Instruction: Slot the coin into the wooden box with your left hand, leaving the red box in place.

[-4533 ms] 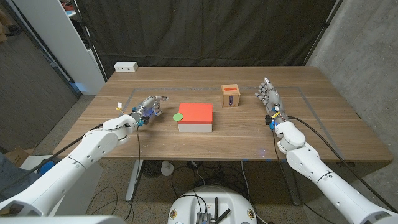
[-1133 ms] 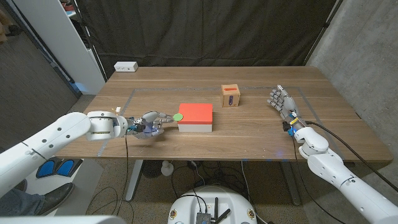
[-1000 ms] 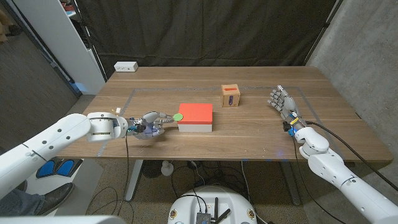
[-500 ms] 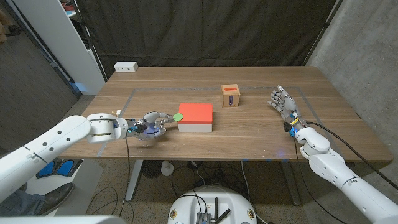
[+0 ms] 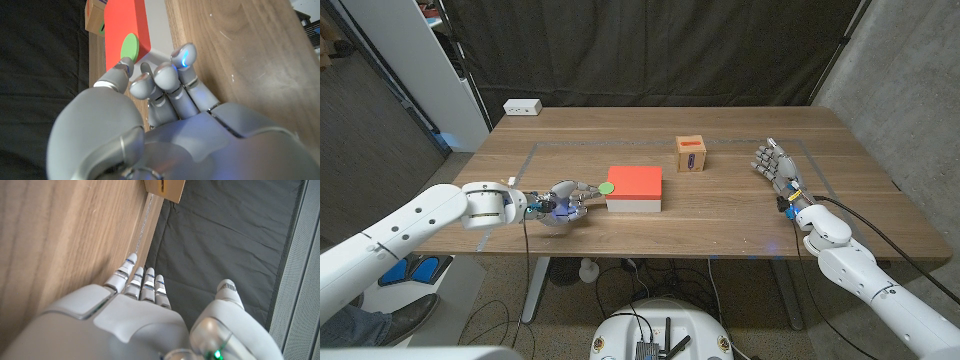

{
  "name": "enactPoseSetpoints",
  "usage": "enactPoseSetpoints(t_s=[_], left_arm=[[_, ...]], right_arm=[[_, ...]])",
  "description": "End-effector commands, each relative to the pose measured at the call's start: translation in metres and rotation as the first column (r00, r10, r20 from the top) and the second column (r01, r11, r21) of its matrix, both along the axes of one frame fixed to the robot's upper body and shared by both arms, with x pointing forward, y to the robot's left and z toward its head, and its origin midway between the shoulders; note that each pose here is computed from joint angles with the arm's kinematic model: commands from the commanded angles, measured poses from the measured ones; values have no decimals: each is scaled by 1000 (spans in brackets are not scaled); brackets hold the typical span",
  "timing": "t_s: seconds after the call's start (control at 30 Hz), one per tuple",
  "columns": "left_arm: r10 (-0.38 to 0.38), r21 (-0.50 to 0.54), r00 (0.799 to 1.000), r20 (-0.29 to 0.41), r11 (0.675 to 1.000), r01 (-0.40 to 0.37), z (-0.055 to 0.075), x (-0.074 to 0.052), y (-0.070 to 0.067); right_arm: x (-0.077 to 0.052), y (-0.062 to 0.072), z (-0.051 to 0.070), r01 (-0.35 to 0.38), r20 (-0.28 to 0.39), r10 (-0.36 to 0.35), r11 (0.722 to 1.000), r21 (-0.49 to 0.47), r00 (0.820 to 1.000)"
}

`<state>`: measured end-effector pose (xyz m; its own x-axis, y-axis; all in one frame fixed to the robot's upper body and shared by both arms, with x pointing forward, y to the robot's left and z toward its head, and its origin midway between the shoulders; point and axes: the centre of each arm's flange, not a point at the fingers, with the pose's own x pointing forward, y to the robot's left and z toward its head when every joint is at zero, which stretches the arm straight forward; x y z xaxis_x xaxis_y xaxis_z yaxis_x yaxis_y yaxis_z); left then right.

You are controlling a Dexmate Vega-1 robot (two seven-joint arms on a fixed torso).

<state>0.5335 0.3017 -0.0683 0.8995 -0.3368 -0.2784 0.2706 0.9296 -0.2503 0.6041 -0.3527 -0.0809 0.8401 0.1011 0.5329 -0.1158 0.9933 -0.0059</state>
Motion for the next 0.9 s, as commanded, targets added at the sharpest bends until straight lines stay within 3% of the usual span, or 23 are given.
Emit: enactPoseSetpoints(t_s=[0.03,0.9], left_arm=[[-15,10,1000,12,1000,15,3,2,-3],[-29,27,999,16,999,28,5,4,-10]], right_arm=[[-1,-2,-1,9,-3,-9,1000,1,1000],[-5,-7,-5,24,-11,-23,1000,10,1000]])
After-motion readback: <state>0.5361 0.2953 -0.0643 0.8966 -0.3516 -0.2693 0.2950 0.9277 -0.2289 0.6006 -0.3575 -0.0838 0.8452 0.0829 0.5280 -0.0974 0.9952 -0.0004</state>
